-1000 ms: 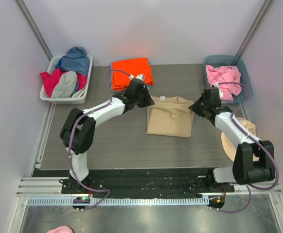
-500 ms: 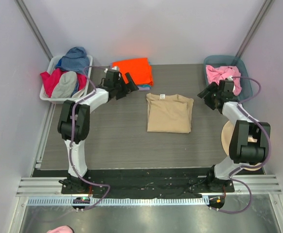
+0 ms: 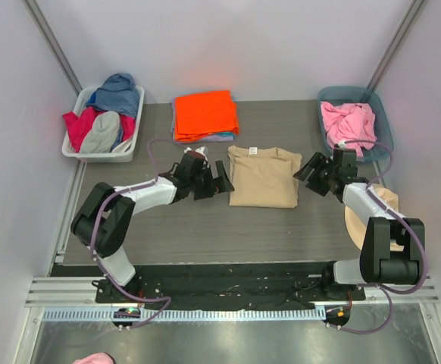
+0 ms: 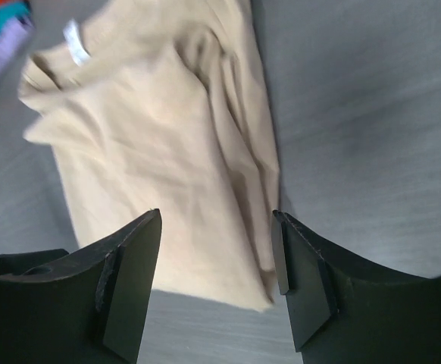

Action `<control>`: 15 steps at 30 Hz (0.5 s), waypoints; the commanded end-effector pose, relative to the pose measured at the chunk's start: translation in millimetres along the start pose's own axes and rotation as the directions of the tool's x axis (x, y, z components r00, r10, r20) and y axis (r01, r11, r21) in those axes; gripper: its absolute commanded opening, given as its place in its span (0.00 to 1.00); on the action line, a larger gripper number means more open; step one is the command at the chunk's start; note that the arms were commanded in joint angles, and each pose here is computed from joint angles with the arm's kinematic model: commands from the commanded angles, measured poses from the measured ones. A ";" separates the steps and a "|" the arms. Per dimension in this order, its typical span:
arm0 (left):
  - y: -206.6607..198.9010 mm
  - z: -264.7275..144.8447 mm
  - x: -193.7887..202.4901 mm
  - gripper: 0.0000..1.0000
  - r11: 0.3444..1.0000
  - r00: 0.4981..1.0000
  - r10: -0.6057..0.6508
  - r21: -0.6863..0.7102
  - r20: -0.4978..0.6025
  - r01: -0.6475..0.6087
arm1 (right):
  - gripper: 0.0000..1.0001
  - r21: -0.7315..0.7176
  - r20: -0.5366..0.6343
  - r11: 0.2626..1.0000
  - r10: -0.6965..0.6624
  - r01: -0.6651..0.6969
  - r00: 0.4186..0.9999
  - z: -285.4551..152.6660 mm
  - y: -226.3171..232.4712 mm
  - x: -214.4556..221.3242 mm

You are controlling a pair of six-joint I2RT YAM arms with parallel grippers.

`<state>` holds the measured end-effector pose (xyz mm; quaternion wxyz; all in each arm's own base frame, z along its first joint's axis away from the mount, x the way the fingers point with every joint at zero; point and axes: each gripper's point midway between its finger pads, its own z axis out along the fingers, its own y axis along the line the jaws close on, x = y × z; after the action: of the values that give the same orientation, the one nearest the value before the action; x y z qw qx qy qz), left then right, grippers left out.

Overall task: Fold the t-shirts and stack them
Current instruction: Fold the tshirt

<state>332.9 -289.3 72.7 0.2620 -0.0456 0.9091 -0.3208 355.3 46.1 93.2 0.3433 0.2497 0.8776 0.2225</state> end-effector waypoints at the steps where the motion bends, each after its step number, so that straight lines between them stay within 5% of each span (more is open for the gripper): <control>1: -7.2 -13.1 6.4 1.00 1.000 0.999 -0.008 0.023 0.054 0.007 | 0.68 -0.042 -0.052 0.998 -0.039 0.037 0.998 -9.4 -0.3 26.9; 12: 2.6 -33.3 37.7 1.00 1.000 0.999 -0.026 0.015 0.039 0.026 | 0.63 -0.064 -0.169 0.998 0.004 -0.015 0.986 -10.2 -16.4 89.7; 15: 0.8 -45.1 38.6 1.00 1.000 0.999 -0.025 0.020 0.049 0.024 | 0.53 -0.082 -0.201 0.996 0.013 -0.030 0.979 -10.6 -13.3 109.7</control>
<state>275.8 -272.2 56.5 0.2476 -0.0582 0.9162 -0.3098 279.1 79.0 35.7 0.2552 0.2318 0.9036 0.2541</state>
